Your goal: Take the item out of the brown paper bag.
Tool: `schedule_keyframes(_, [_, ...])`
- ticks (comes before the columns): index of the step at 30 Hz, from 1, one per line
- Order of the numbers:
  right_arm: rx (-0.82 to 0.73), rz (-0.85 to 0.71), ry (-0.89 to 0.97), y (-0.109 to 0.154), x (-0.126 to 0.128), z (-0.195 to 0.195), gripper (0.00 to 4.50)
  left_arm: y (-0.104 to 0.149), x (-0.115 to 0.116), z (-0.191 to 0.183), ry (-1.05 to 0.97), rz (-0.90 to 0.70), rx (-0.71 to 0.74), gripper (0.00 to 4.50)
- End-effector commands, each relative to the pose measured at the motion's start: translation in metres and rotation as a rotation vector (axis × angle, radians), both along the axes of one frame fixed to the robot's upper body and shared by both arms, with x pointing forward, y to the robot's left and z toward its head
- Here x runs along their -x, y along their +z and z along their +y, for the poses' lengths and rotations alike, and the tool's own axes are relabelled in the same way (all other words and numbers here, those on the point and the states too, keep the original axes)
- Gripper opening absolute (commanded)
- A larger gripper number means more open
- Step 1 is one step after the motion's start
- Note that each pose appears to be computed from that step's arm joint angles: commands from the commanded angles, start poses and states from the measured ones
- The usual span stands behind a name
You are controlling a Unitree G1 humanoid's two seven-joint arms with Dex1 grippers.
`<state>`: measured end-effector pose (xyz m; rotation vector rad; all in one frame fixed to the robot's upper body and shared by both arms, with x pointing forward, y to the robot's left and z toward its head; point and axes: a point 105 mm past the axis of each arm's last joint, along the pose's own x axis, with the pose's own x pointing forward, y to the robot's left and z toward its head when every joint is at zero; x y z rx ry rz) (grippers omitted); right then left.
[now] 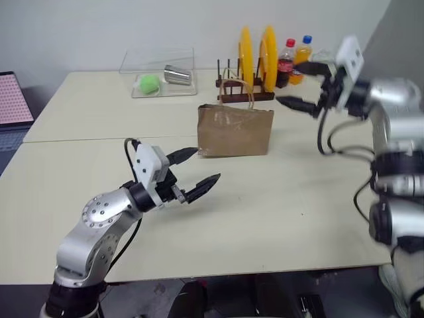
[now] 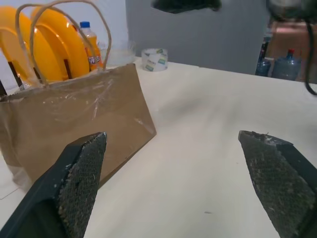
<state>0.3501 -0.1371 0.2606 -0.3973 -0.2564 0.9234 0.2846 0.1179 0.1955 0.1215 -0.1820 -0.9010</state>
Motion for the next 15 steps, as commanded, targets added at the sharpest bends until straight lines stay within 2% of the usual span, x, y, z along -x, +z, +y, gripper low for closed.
schedule_keyframes(1, [-0.167, -0.033, -0.063, 0.003, 0.046, 0.018, 4.50, 0.010, -0.009, -0.001, 0.017, -0.051, 0.013, 3.39])
schedule_keyframes(5, [-0.265, 0.016, -0.170, -0.016, 0.073, 0.025, 4.50, 0.017, -0.028, 0.004, 0.043, -0.069, -0.001, 2.13])
schedule_keyframes(12, [-0.335, 0.038, -0.236, -0.027, 0.096, 0.044, 4.50, 0.027, -0.089, 0.018, 0.077, -0.123, -0.160, 0.01])
schedule_keyframes(15, [-0.337, 0.040, -0.251, -0.029, 0.103, 0.045, 4.50, 0.036, -0.117, 0.014, 0.097, -0.149, -0.193, 0.01])
